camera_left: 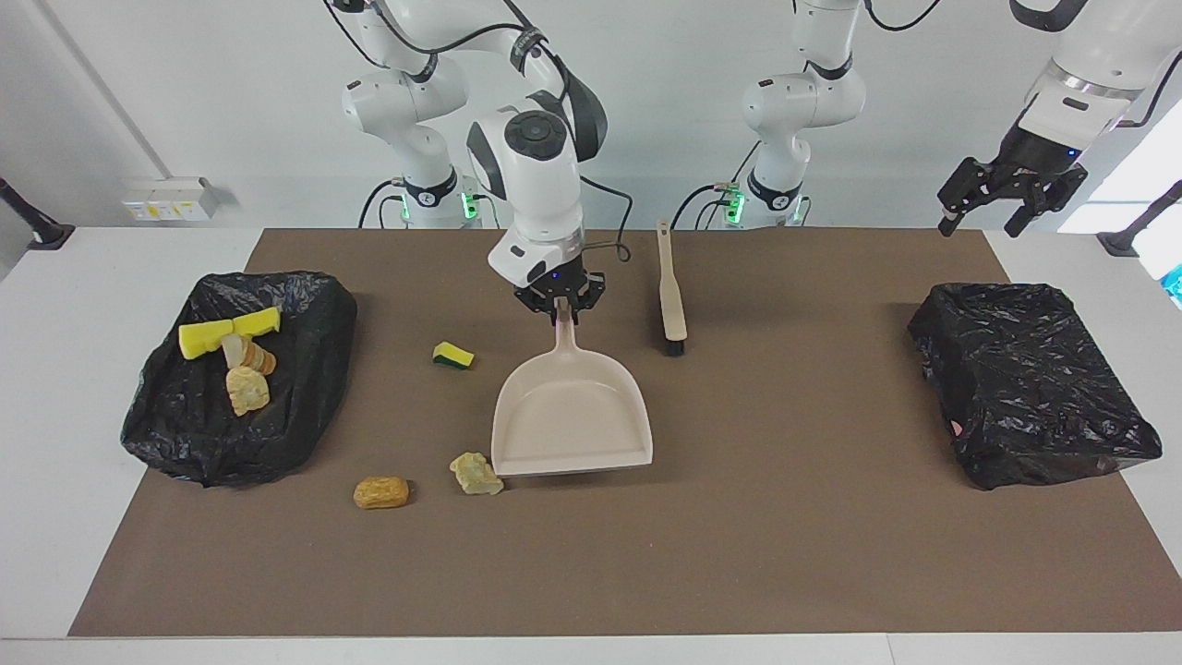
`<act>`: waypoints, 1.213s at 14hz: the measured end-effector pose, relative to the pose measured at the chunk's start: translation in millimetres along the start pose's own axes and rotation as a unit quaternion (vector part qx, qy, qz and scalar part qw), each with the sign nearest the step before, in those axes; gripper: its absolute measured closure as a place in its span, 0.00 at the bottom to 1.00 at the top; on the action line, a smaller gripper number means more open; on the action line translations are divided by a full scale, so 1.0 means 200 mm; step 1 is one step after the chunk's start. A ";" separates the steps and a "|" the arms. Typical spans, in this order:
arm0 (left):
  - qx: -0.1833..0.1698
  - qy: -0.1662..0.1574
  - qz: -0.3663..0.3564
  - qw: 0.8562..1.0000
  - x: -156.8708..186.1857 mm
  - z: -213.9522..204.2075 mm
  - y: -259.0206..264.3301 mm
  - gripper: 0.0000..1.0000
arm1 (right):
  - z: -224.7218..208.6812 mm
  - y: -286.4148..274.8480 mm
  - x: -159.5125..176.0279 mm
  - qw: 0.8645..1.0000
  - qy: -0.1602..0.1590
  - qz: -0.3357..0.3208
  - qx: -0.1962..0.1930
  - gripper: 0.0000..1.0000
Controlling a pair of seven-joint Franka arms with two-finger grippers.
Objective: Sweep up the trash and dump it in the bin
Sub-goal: 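Carry the empty dustpan back to the table center with the right gripper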
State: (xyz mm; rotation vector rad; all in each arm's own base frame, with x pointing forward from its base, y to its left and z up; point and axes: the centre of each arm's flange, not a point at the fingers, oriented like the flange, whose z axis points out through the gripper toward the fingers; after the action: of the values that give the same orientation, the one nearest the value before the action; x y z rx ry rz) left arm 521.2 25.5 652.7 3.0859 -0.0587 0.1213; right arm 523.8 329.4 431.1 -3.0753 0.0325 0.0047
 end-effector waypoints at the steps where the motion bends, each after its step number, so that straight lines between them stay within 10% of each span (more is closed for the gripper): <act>1: 0.000 -0.001 0.001 1.000 0.00 0.00 0.00 0.00 | 0.04 -0.08 0.00 1.000 0.000 0.010 0.002 0.69; 12: -0.001 -0.007 0.000 1.000 -0.01 0.03 -0.01 0.00 | 0.40 -0.48 0.16 0.999 0.018 0.037 0.024 0.69; 17: -0.001 -0.007 0.000 1.000 -0.01 0.04 -0.01 0.00 | 0.43 -0.49 0.17 0.999 0.033 0.021 0.011 0.18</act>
State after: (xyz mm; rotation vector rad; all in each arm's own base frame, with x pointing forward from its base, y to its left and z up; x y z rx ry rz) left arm 520.3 26.5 644.9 3.0855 -0.0607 0.0982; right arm 559.5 433.0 351.3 -3.0513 0.1002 -0.0944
